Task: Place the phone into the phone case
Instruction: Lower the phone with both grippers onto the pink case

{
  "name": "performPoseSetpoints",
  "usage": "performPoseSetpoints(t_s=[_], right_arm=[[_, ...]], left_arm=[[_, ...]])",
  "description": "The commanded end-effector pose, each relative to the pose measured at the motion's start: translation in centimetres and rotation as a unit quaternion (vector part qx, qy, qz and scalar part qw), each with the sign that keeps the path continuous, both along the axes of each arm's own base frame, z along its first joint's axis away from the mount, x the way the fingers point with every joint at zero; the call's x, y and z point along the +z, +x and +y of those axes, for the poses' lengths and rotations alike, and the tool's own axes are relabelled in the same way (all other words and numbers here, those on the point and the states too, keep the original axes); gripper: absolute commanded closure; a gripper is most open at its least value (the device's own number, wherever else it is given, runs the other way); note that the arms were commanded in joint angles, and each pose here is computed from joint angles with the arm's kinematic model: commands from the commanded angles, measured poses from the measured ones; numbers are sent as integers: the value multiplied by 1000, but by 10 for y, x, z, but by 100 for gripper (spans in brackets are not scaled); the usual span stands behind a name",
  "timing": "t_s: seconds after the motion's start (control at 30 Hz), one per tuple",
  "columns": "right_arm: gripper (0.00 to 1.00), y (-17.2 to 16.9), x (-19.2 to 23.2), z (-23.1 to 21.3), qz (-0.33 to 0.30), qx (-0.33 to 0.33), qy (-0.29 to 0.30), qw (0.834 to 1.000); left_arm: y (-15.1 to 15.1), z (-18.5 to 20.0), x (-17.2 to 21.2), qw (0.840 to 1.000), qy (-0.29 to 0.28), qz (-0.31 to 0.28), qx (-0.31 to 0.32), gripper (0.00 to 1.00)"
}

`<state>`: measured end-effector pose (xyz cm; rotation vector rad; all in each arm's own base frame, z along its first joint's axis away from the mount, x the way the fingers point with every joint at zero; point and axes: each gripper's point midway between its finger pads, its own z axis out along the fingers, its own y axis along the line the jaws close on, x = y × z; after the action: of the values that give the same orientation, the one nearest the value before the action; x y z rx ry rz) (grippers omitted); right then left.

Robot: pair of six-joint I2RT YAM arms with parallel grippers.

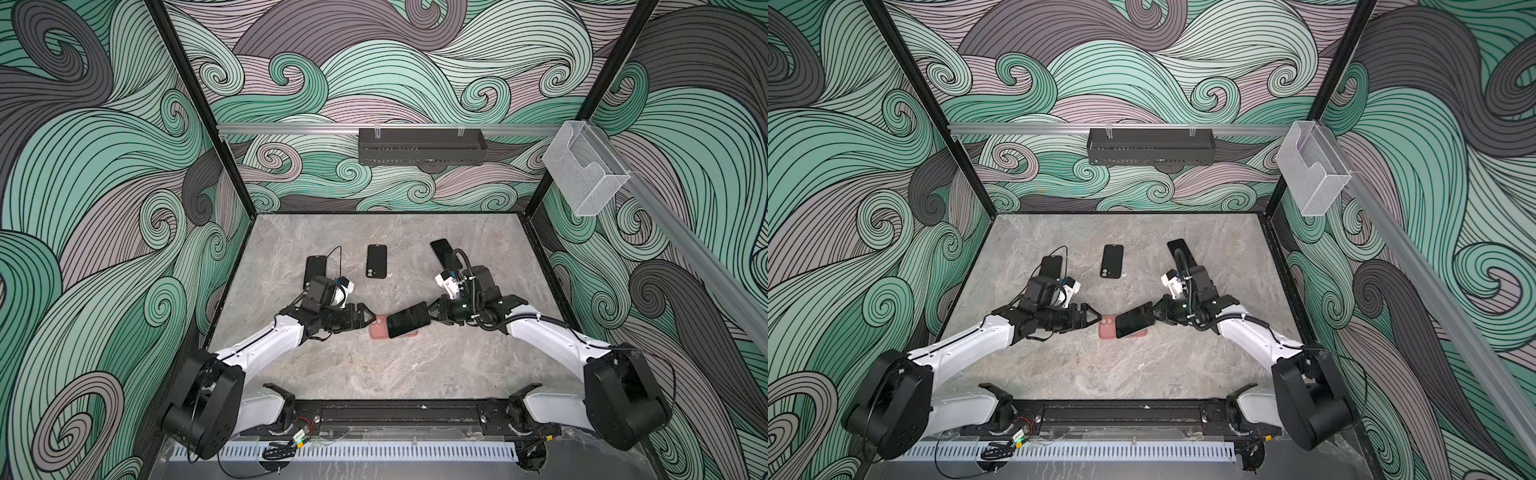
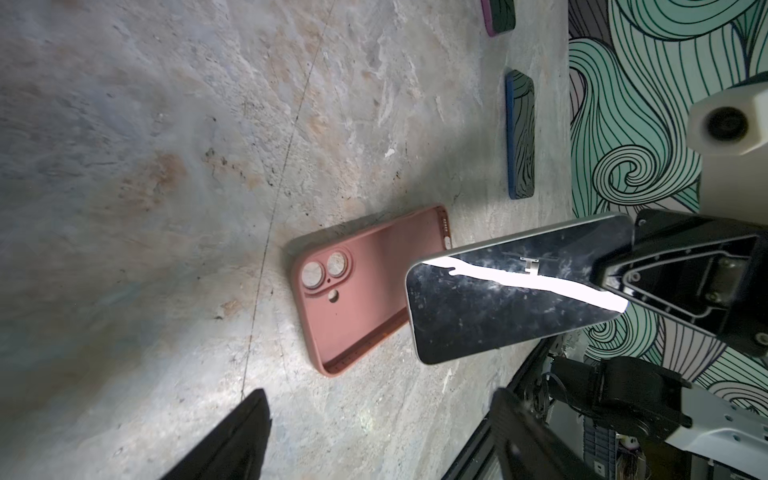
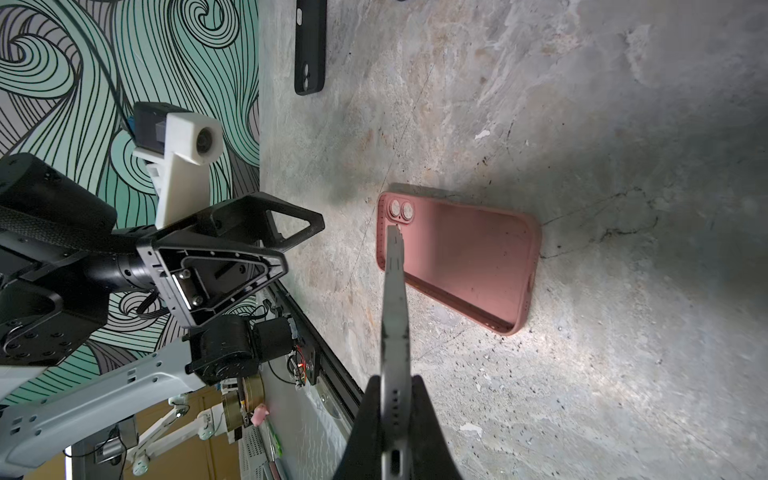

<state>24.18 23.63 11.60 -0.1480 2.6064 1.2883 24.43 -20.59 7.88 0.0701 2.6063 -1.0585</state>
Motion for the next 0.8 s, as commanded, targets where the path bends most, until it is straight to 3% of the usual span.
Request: performPoseSetpoints(t_s=[0.0, 0.37, 0.77], right_arm=[[100, 14, 24, 12, -43, 19, 34, 998], [100, 31, 8, 26, -23, 22, 59, 998], [100, 24, -5, 28, -2, 30, 57, 998]], left_arm=[[8, -10, -6, 1000, -8, -17, -8, 16], [13, -25, -35, 1000, -2, 14, -15, 27], [12, -33, -44, 1000, -9, 23, -18, 41]])
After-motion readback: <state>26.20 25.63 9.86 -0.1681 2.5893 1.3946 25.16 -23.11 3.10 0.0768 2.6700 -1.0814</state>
